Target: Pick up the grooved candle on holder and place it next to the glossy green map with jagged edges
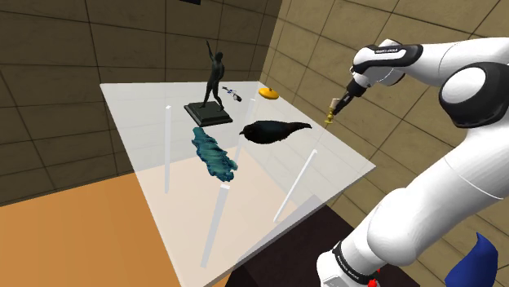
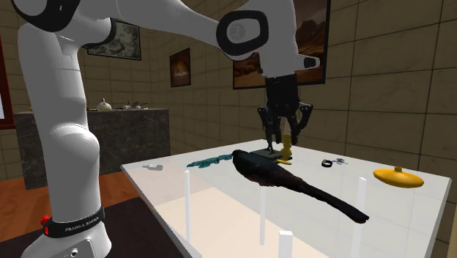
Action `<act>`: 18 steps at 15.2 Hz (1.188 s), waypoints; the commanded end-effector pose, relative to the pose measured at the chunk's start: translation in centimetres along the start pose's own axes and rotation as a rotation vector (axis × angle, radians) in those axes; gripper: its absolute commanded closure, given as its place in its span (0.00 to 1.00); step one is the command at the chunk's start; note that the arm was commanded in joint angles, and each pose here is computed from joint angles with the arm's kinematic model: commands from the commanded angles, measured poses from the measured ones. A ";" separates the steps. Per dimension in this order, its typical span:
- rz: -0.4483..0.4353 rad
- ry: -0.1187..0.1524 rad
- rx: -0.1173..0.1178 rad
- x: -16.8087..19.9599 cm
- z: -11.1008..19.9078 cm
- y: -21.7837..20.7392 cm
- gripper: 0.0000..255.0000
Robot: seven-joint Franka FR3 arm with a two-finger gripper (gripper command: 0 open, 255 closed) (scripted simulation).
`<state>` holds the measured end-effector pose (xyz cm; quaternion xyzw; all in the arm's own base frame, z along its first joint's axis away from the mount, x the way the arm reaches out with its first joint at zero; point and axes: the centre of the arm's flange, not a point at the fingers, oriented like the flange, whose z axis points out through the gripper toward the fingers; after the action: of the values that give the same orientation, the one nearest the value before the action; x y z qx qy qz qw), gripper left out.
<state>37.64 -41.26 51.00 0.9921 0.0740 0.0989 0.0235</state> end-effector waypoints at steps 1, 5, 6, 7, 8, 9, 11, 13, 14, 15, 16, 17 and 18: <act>0.000 0.000 0.000 0.2 -1.0 0.1 1.00; 0.000 0.000 0.000 0.5 -2.6 0.2 1.00; 0.000 0.000 0.000 1.1 -2.5 -1.0 1.00; 0.000 0.000 0.000 1.7 -2.5 -2.1 1.00; 0.000 0.000 0.000 2.4 -2.4 -3.3 1.00; 0.000 0.000 0.000 3.0 -2.4 -4.4 1.00; 0.000 0.000 0.000 4.3 -2.3 -6.7 1.00; 0.000 0.000 0.000 5.6 -2.2 -9.0 1.00; 0.000 0.000 0.000 6.2 -2.2 -10.2 1.00; 0.000 0.000 0.000 6.8 -2.1 -11.4 1.00; 0.000 0.000 0.000 7.5 -2.1 -12.5 1.00; 0.000 0.000 0.000 8.1 -2.0 -13.7 1.00; 0.000 0.000 0.000 8.7 -2.0 -14.8 1.00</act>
<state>43.46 -26.62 53.43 0.9920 0.0751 0.0986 0.0230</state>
